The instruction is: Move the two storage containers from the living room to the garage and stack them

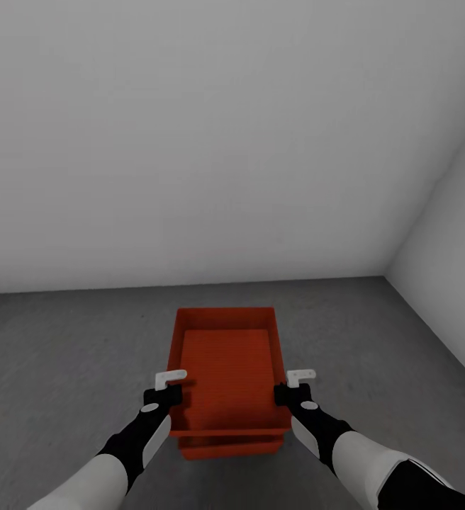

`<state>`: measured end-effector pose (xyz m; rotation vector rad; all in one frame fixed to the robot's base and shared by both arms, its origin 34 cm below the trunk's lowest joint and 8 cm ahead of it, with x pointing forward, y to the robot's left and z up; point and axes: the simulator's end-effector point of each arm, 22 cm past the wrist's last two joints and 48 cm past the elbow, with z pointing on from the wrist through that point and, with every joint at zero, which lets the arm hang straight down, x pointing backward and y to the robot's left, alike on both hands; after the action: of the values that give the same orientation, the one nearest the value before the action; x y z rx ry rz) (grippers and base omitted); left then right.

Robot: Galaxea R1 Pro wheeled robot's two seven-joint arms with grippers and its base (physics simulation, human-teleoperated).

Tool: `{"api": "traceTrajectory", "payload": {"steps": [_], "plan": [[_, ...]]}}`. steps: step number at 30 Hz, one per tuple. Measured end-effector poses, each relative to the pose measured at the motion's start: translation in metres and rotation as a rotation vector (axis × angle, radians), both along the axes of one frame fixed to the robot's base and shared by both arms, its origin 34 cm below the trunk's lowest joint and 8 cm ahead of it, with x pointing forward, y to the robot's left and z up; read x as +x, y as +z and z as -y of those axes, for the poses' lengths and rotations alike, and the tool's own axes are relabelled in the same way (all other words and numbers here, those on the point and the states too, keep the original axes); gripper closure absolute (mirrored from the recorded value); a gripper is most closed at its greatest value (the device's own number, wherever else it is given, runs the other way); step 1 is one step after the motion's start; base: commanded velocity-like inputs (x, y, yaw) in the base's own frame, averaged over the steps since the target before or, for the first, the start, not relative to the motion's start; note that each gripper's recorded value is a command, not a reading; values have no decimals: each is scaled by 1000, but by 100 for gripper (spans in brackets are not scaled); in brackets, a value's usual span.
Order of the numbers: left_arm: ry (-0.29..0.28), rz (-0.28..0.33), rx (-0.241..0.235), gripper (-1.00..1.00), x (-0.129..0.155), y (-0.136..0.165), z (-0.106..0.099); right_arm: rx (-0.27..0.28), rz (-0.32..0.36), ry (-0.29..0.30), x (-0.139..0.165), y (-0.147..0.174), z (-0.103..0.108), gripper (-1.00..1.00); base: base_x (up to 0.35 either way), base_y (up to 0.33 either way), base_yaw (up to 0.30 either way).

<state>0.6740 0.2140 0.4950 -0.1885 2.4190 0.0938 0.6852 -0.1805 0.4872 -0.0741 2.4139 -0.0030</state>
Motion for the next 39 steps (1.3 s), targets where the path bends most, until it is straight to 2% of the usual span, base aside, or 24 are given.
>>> {"api": "traceTrajectory", "payload": {"steps": [10, 18, 39], "plan": [[0, 1, 0, 100, 0, 0, 0, -1, 2, 0, 0, 0, 0, 100, -25, 0, 3], [0, 1, -1, 100, 0, 0, 0, -1, 1, 1, 0, 0, 0, 100, -1, 0, 110], [2, 1, 0, 100, 0, 0, 0, -2, 2, 2, 0, 0, 0, 100, 0, 0, 1]]}}
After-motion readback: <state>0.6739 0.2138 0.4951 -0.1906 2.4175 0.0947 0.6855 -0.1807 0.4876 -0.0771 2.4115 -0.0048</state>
